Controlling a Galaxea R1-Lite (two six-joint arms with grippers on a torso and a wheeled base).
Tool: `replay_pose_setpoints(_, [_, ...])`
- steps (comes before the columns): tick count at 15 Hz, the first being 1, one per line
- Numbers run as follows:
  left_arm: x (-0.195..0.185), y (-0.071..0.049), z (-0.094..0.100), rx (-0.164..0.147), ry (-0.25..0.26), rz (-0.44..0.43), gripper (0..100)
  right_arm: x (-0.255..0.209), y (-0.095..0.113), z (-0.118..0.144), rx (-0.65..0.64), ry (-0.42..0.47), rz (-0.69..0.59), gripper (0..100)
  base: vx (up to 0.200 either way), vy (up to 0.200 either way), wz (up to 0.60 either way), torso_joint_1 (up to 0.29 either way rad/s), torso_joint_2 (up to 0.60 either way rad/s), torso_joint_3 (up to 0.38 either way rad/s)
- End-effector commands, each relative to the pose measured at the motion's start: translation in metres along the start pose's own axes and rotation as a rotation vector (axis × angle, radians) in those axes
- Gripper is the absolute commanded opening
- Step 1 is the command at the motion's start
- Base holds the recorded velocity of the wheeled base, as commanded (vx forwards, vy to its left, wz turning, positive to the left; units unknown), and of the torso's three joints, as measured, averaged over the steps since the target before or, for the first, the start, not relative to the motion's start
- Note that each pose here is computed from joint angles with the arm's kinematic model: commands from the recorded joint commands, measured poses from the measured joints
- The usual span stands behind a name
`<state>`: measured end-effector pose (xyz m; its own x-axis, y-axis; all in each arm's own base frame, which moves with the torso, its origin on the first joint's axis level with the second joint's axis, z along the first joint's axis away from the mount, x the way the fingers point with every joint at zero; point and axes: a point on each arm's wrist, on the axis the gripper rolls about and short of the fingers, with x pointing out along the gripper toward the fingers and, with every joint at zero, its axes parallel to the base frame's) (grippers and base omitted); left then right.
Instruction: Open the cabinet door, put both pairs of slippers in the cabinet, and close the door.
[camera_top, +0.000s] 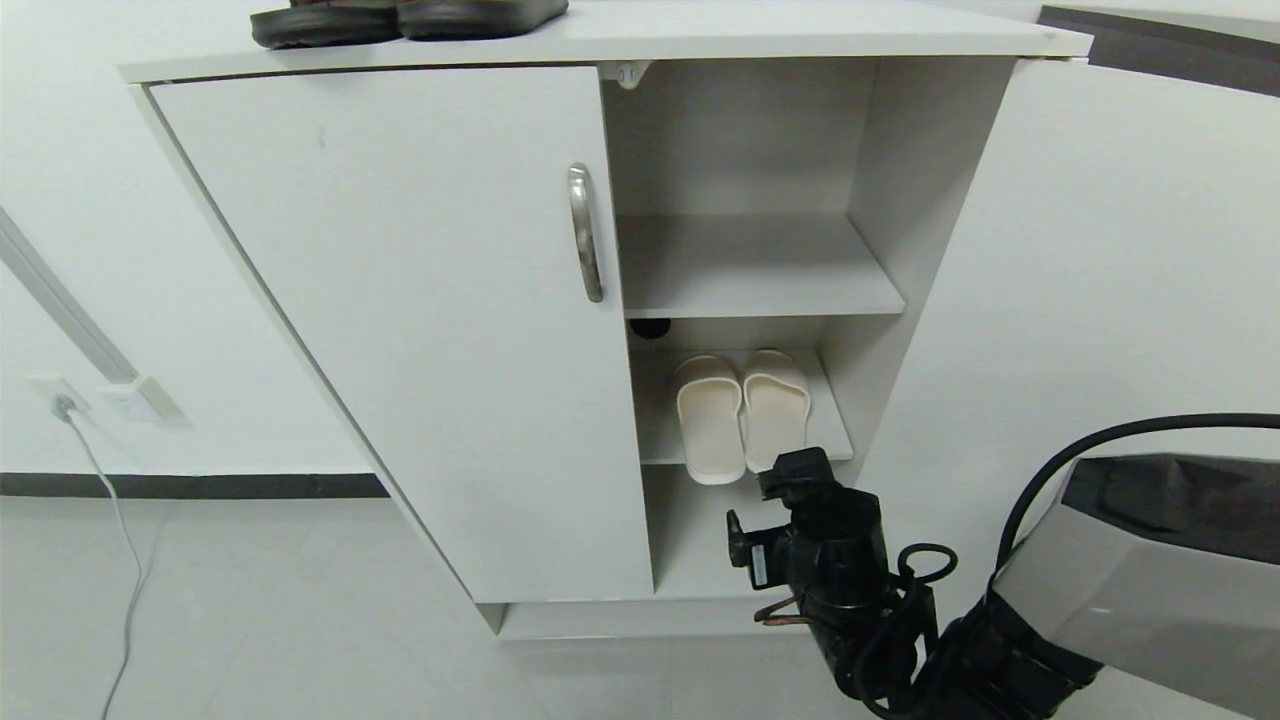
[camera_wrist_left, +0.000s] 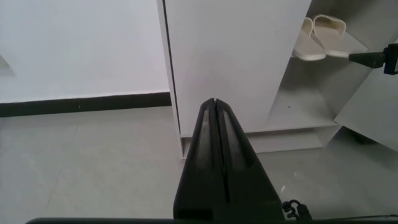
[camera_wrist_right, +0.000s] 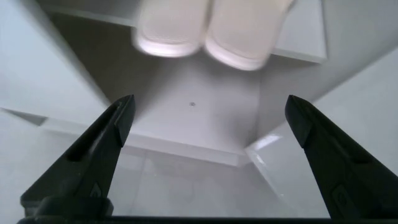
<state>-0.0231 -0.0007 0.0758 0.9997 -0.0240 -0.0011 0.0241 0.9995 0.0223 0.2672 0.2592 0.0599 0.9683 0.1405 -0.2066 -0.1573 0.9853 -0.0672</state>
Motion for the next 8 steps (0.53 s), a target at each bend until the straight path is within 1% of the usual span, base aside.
replay_pose_setpoints(1, [0.0001, 0.0, 0.0001, 0.001, 0.0, -0.001, 0, 0.0007, 0.0011, -0.0028, -0.002, 0.003, 0.001, 100, 0.0, 0.0, 0.0, 0.0, 0.0, 0.0])
replay_pose_setpoints(3, [0.0001, 0.0, -0.0001, 0.002, 0.002, -0.001, 0, 0.0007, 0.0012, -0.0018, 0.008, -0.016, 0.002, 100, 0.0, 0.0, 0.0, 0.0, 0.0, 0.0])
replay_pose_setpoints(8, [0.0001, 0.0, -0.0001, 0.004, 0.002, -0.002, 0, -0.0006, 0.0015, -0.0022, 0.006, -0.015, 0.0, 100, 0.0, 0.0, 0.0, 0.0, 0.0, 0.0])
